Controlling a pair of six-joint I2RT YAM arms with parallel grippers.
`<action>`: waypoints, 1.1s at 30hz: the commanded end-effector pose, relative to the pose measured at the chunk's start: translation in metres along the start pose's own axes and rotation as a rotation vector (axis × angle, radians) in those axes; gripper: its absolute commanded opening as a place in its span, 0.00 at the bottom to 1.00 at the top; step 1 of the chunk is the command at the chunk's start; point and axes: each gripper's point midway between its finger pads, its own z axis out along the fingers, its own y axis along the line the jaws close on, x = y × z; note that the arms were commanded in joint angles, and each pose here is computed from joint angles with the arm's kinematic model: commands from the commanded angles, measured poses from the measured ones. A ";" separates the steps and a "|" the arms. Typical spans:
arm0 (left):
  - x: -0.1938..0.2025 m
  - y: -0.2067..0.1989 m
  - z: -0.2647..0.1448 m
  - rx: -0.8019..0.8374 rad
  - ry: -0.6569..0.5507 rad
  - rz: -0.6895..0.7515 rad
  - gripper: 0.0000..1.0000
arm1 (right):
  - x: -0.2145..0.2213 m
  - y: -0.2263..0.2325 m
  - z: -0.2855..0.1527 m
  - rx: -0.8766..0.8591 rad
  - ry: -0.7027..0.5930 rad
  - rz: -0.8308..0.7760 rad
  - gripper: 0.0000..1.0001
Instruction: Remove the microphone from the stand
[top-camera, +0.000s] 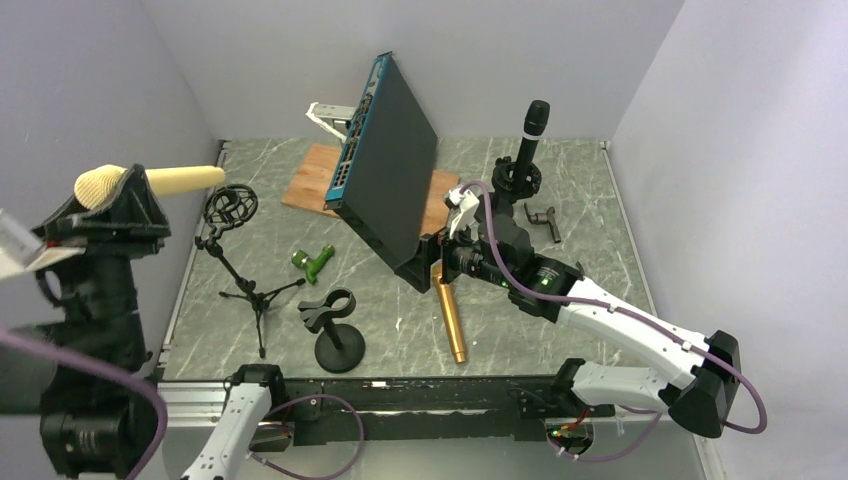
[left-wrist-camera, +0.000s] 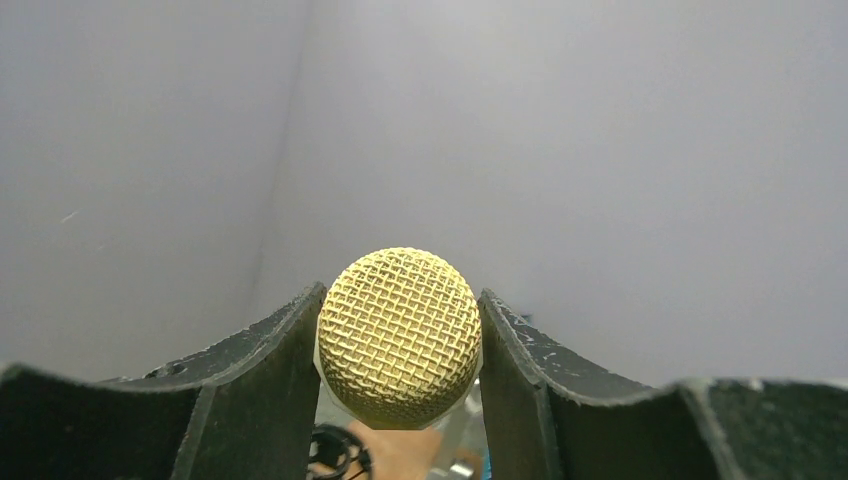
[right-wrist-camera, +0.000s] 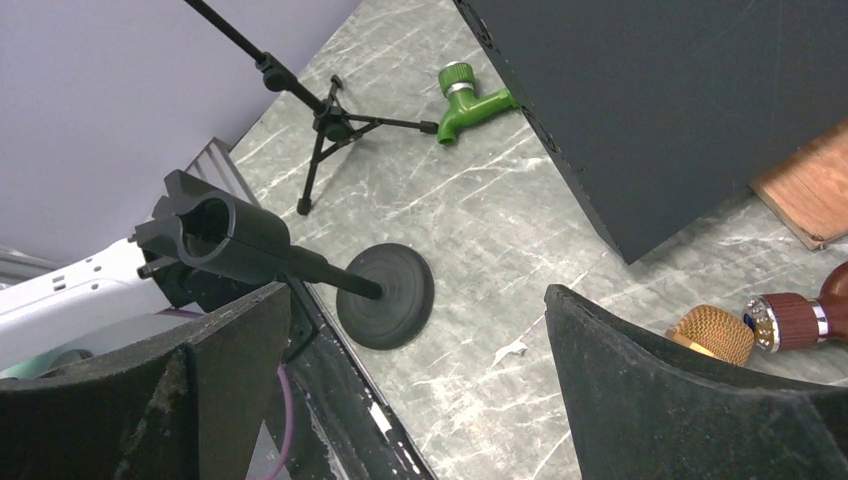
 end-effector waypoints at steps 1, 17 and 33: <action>-0.015 -0.042 -0.010 0.225 -0.040 -0.096 0.00 | -0.017 0.008 0.000 -0.020 -0.040 0.003 1.00; 0.176 -0.151 -0.027 0.826 0.860 -0.434 0.00 | -0.018 0.000 -0.020 0.015 -0.098 -0.005 1.00; 0.381 -0.197 -0.130 0.614 1.403 -0.209 0.00 | -0.052 -0.032 -0.096 0.182 -0.409 -0.026 0.99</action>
